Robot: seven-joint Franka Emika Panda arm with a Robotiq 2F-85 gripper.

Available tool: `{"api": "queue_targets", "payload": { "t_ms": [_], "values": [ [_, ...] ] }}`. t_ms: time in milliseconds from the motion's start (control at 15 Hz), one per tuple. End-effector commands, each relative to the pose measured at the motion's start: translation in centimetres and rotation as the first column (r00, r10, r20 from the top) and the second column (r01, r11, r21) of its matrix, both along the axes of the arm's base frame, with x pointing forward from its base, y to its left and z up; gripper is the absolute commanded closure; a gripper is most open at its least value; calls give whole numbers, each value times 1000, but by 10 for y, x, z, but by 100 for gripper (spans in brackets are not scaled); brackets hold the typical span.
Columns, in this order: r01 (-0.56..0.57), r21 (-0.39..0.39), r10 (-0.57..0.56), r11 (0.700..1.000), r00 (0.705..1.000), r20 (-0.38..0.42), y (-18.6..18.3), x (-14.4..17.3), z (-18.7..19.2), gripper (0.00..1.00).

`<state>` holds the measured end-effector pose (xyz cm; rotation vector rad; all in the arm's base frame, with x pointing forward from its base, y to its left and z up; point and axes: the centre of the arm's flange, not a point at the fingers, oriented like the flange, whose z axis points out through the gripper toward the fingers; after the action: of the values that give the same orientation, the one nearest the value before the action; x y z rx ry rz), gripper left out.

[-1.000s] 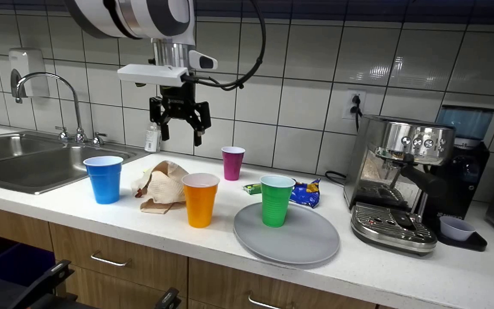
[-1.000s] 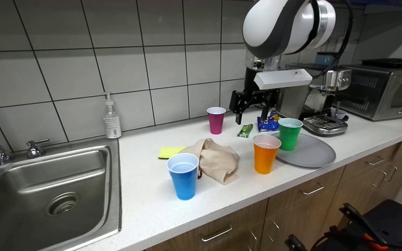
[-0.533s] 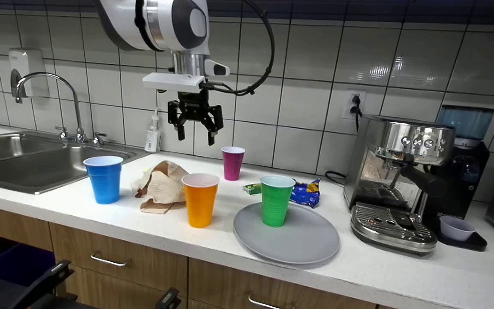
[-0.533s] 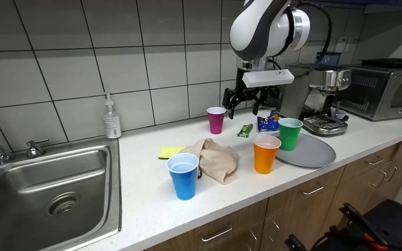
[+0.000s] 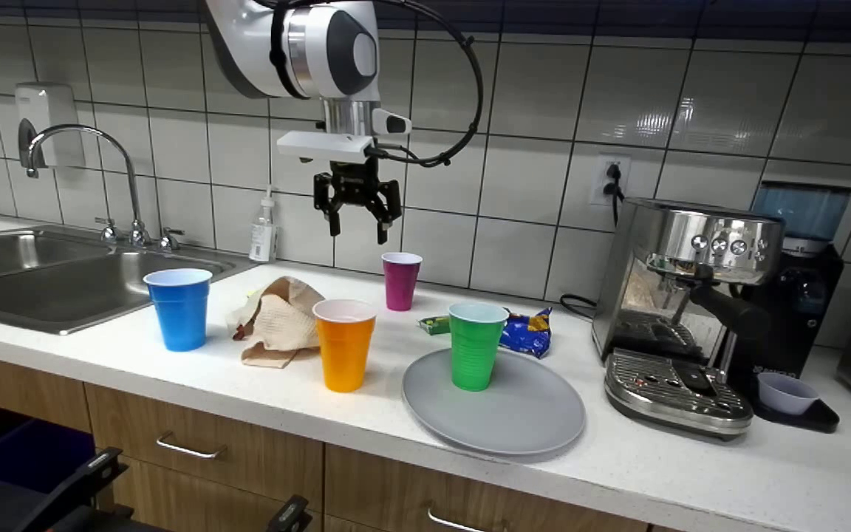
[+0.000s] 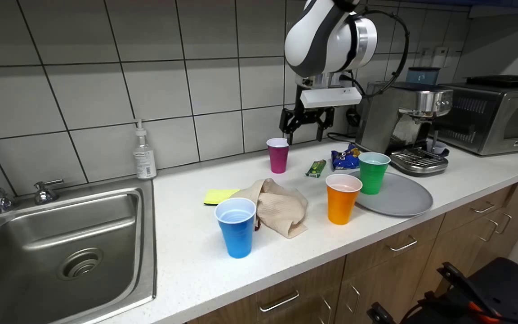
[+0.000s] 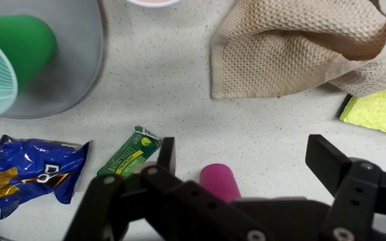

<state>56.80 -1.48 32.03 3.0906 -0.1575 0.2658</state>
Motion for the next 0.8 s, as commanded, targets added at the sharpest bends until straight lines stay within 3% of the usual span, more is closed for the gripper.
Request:
{"api": "queue_targets", "payload": {
  "t_ms": [0, 533, 733],
  "values": [
    [1, 0, -1, 1000, 1000, 0, 0, 1, 0, 0],
    [3, 0, -3, 1000, 1000, -1, 0, 1, -1, 0],
    [1, -43, 0, 999, 1000, 22, 1, 6, -4, 0]
  ]
}}
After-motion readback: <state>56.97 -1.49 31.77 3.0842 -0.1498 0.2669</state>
